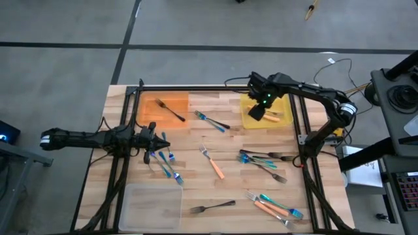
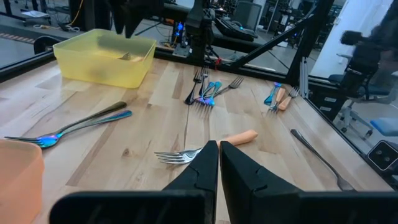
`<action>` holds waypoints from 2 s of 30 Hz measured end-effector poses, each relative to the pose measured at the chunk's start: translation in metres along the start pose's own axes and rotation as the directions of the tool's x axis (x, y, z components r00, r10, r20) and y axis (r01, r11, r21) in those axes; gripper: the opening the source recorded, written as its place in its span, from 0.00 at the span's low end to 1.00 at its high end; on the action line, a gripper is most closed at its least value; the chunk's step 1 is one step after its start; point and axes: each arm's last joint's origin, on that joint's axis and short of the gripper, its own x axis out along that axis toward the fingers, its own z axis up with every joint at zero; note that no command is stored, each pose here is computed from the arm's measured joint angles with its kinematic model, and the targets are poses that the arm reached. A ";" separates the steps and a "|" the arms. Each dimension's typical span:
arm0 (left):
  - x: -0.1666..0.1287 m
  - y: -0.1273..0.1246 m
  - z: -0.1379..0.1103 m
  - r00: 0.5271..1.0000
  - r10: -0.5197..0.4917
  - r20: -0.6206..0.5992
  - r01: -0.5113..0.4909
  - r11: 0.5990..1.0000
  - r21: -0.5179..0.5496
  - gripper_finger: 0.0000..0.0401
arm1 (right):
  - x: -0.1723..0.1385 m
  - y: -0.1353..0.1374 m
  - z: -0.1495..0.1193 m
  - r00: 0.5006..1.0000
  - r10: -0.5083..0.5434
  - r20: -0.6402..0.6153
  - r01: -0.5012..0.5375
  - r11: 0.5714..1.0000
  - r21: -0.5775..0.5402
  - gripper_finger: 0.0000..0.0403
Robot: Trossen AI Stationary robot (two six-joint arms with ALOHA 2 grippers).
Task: Sort silverware by color (type)
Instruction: Put the black fork into the orange bin
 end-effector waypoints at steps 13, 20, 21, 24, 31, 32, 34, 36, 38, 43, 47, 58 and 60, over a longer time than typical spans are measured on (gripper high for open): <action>0.000 0.000 0.000 1.000 0.000 0.000 0.000 1.000 0.000 0.00 | 0.008 0.087 0.018 0.954 0.212 0.211 -0.156 0.954 -0.254 0.36; 0.000 0.000 0.000 1.000 0.000 0.000 0.000 1.000 0.000 0.00 | 0.047 0.108 0.032 0.964 0.133 0.228 -0.059 0.951 -0.304 0.37; 0.000 0.000 0.000 1.000 0.000 0.000 0.000 1.000 0.000 0.00 | 0.054 0.108 0.034 0.967 0.128 0.219 -0.058 0.952 -0.301 0.37; 0.000 0.000 0.000 1.000 0.000 0.000 0.000 1.000 0.000 0.00 | 0.072 0.107 0.041 0.973 0.116 0.200 -0.054 0.956 -0.288 0.36; 0.000 0.000 0.000 1.000 0.000 0.000 0.000 1.000 0.000 0.00 | 0.096 0.110 0.066 0.972 0.067 0.224 0.012 0.942 -0.334 0.36; 0.000 0.000 0.000 1.000 0.000 0.000 0.000 1.000 0.000 0.00 | 0.099 0.110 0.071 0.972 0.066 0.225 0.015 0.940 -0.340 0.36; 0.000 0.000 0.000 1.000 0.000 0.000 0.000 1.000 0.000 0.00 | 0.107 0.111 0.079 0.974 0.061 0.218 0.022 0.934 -0.358 0.36; 0.000 0.000 0.000 1.000 0.000 0.000 0.000 1.000 0.000 0.00 | 0.115 0.110 0.088 0.975 0.055 0.215 0.029 0.929 -0.369 0.36; 0.000 0.000 0.000 1.000 0.000 0.000 0.000 1.000 0.000 0.00 | 0.122 0.107 0.098 0.977 0.042 0.207 0.040 0.926 -0.376 0.36; 0.000 0.000 0.000 1.000 0.000 0.000 0.000 1.000 0.000 0.00 | 0.125 0.097 0.121 0.977 0.011 0.214 0.069 0.929 -0.365 0.36; 0.000 0.000 0.000 1.000 0.000 0.000 0.000 1.000 0.000 0.00 | 0.130 0.087 0.132 0.980 0.034 0.196 0.039 0.934 -0.356 0.36; 0.000 0.000 0.000 1.000 0.000 0.000 0.000 1.000 0.000 0.00 | 0.149 0.076 0.136 0.991 0.083 0.109 -0.035 0.921 -0.388 0.32; 0.000 0.000 0.000 1.000 0.000 0.000 0.000 1.000 0.000 0.00 | 0.149 0.076 0.136 0.990 0.085 0.110 -0.035 0.920 -0.390 0.26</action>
